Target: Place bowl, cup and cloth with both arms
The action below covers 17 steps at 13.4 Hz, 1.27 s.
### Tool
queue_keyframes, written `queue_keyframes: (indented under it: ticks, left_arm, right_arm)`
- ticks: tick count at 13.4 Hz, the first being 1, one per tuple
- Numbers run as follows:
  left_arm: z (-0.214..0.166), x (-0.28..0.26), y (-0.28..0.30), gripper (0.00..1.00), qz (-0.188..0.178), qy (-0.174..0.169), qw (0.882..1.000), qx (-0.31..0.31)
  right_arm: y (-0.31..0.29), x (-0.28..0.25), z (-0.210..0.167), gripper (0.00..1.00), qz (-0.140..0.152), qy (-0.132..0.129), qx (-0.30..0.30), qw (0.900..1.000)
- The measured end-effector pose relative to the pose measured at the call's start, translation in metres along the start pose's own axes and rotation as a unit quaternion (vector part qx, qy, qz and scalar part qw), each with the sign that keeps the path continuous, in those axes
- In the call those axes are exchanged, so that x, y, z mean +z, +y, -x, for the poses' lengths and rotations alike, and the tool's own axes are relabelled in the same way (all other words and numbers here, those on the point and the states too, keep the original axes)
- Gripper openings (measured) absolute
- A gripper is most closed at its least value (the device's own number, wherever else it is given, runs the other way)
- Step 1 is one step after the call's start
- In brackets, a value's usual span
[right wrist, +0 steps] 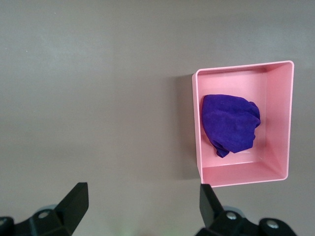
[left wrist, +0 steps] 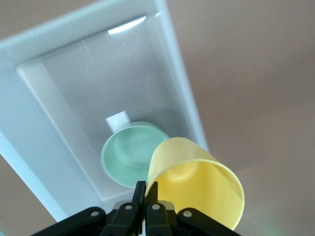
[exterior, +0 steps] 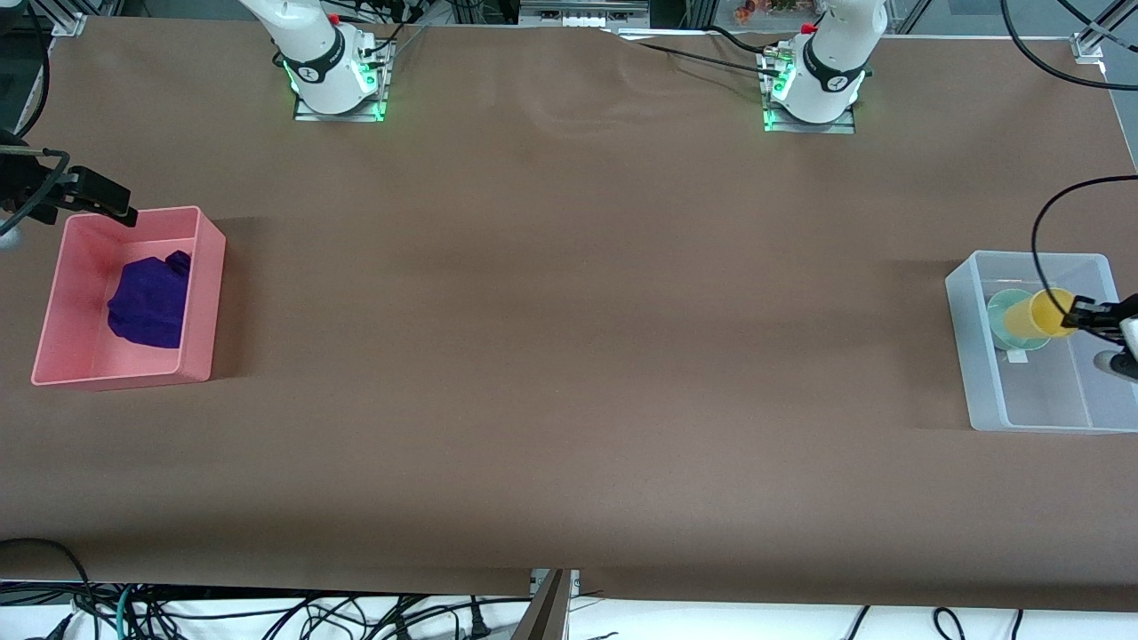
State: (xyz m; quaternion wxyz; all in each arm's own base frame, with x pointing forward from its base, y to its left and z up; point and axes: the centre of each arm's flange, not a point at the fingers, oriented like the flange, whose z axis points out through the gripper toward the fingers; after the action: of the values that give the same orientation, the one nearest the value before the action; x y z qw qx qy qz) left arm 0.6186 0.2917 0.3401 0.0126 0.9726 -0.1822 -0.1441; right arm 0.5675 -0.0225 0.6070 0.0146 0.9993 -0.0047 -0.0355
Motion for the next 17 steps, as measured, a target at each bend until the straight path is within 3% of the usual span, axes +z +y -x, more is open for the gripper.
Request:
queue_keyframes:
  ticks: [3,4,7,10,13,15,17]
  left_arm:
    - [0.022,0.058,-0.045,0.03,0.013,0.012,1.0,0.017]
    - [0.022,0.067,-0.049,0.07,0.015,0.014,1.0,0.018]
    - [0.018,0.062,-0.046,0.37,0.016,0.016,0.999,0.023]
    - [0.021,0.019,-0.034,0.68,0.009,0.018,0.999,0.026]
    - [0.017,-0.054,0.003,0.99,-0.003,0.055,0.998,0.042]
    - [0.006,-0.103,0.055,1.0,0.008,0.066,0.997,0.041]
    - [-0.011,-0.138,0.126,1.0,0.023,0.046,0.998,0.024]
  right_arm:
    - [0.003,0.001,0.0,1.0,0.0,-0.002,-0.011,1.0]
    - [0.004,0.001,0.0,1.0,0.0,-0.002,-0.012,1.0]
    - [0.005,0.003,-0.001,1.0,0.0,-0.004,-0.013,1.0]
    - [0.005,0.003,-0.001,1.0,0.0,-0.004,-0.013,1.0]
    - [0.003,0.003,-0.001,1.0,0.0,-0.004,-0.014,1.0]
    - [0.002,0.003,-0.001,1.0,0.0,-0.004,-0.015,1.0]
    - [0.003,0.003,-0.001,1.0,0.0,-0.004,-0.014,1.0]
